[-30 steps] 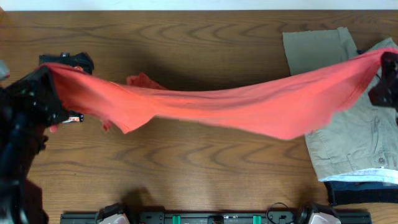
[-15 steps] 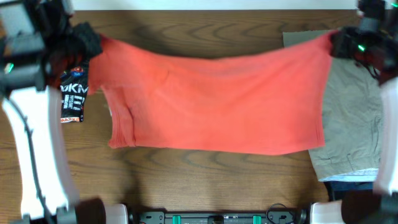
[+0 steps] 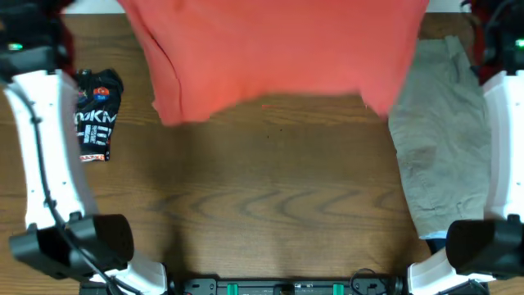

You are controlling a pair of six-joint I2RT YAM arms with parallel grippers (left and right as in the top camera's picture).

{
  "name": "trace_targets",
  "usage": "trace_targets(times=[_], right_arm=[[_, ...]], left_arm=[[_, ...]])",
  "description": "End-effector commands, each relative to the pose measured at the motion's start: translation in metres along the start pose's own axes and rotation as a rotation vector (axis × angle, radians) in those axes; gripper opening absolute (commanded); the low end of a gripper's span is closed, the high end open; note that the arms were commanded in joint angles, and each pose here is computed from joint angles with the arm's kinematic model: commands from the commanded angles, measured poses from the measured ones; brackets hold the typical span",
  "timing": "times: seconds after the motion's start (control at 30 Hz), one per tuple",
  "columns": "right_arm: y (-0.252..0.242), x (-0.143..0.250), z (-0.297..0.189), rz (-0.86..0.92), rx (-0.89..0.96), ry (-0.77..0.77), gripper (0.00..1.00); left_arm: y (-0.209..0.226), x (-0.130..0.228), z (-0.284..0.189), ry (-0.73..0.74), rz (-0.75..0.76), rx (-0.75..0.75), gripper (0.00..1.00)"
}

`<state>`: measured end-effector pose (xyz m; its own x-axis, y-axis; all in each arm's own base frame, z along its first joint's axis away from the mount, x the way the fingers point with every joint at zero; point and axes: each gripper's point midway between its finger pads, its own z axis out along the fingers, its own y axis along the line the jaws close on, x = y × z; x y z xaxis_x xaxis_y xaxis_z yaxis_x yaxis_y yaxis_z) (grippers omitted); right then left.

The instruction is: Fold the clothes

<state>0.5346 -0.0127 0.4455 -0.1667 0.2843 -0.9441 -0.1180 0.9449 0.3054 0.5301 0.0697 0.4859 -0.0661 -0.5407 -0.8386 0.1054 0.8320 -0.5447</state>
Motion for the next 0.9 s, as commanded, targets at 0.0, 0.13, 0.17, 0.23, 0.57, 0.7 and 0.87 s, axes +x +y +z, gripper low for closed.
trace_targets(times=[0.0, 0.13, 0.17, 0.23, 0.57, 0.7, 0.87], right_arm=[[-0.006, -0.044, -0.034, -0.029, 0.108, -0.081, 0.01], [-0.029, 0.002, -0.037, -0.046, 0.22, 0.1, 0.01], [-0.037, 0.017, -0.039, -0.037, 0.255, 0.158, 0.01], [-0.048, 0.047, -0.043, -0.019, 0.299, 0.265, 0.01], [-0.061, 0.206, -0.078, 0.073, 0.351, 0.823, 0.01], [-0.047, 0.266, -0.103, 0.091, 0.3, 1.04, 0.01], [-0.056, 0.334, -0.159, 0.106, 0.395, 1.318, 0.01]], left_arm=[[-0.044, -0.054, -0.039, -0.08, -0.009, 0.101, 0.06], [-0.031, -0.002, -0.045, 0.157, -0.045, 0.058, 0.06], [-0.02, 0.023, -0.049, 0.255, -0.072, 0.012, 0.06], [0.003, 0.069, -0.064, 0.439, -0.105, -0.087, 0.06], [0.061, 0.228, -0.156, 1.096, -0.256, -0.329, 0.06], [0.094, 0.27, -0.189, 1.251, -0.288, -0.496, 0.06], [0.123, 0.315, -0.243, 1.457, -0.306, -0.686, 0.06]])
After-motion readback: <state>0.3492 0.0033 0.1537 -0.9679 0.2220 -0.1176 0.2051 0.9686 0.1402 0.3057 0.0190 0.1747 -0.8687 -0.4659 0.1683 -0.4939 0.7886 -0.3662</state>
